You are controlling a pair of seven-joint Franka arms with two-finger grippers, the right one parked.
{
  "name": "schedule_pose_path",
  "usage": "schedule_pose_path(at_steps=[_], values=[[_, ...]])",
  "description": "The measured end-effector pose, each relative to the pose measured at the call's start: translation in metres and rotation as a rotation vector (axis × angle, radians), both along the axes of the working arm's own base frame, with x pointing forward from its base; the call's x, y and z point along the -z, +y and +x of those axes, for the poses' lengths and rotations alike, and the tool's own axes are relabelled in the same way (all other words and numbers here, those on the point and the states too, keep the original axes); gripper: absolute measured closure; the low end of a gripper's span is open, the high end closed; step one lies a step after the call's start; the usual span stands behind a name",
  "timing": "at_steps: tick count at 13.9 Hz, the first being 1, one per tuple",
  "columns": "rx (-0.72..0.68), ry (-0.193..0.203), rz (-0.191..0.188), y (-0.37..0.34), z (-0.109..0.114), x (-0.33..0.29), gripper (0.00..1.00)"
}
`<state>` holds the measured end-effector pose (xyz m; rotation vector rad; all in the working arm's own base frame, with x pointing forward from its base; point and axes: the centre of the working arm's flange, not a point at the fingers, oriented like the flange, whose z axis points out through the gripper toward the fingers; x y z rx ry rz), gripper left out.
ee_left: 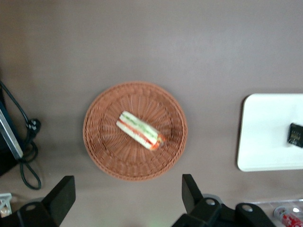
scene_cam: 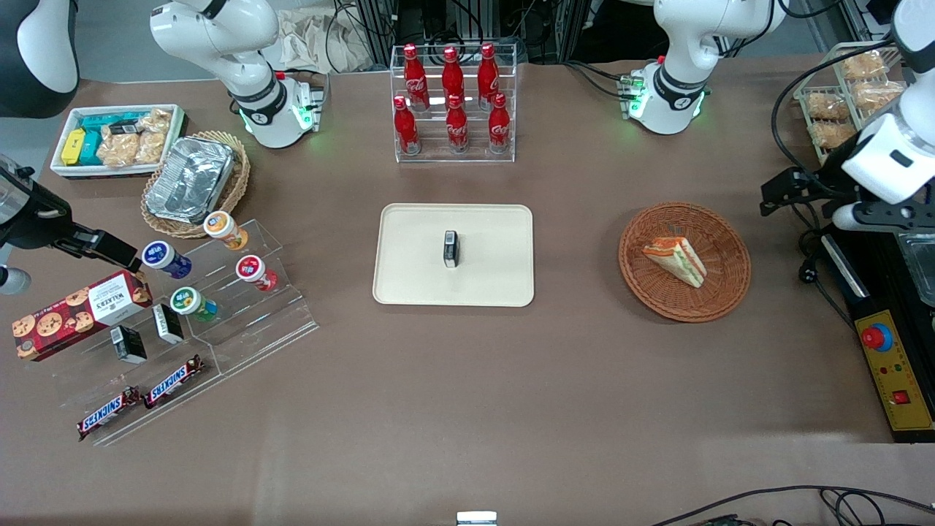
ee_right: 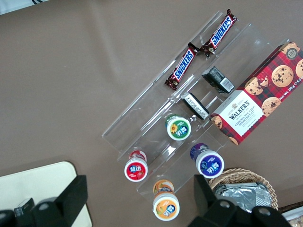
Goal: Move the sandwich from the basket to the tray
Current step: 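Move the left gripper over the wrapped sandwich in the wicker basket, then lower the left gripper and close it on the wrapped sandwich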
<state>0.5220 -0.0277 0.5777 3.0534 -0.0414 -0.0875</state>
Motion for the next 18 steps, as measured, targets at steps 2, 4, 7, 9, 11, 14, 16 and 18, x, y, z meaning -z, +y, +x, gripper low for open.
schedule_pose_path(at_steps=[2,4,7,9,11,14,16,18], values=[[-0.045,0.044,0.002,0.003,-0.012,0.018,0.00],[-0.128,0.070,0.016,0.004,-0.019,0.036,0.00],[-0.221,0.043,0.023,0.002,-0.027,0.064,0.00],[-0.252,0.014,0.017,0.000,-0.040,0.085,0.00],[-0.291,-0.013,0.020,-0.003,-0.054,0.103,0.00],[-0.411,-0.055,0.079,-0.016,-0.068,0.127,0.00],[-0.488,-0.084,0.123,-0.031,-0.076,0.150,0.00],[-0.536,-0.083,0.140,-0.038,-0.083,0.174,0.00]])
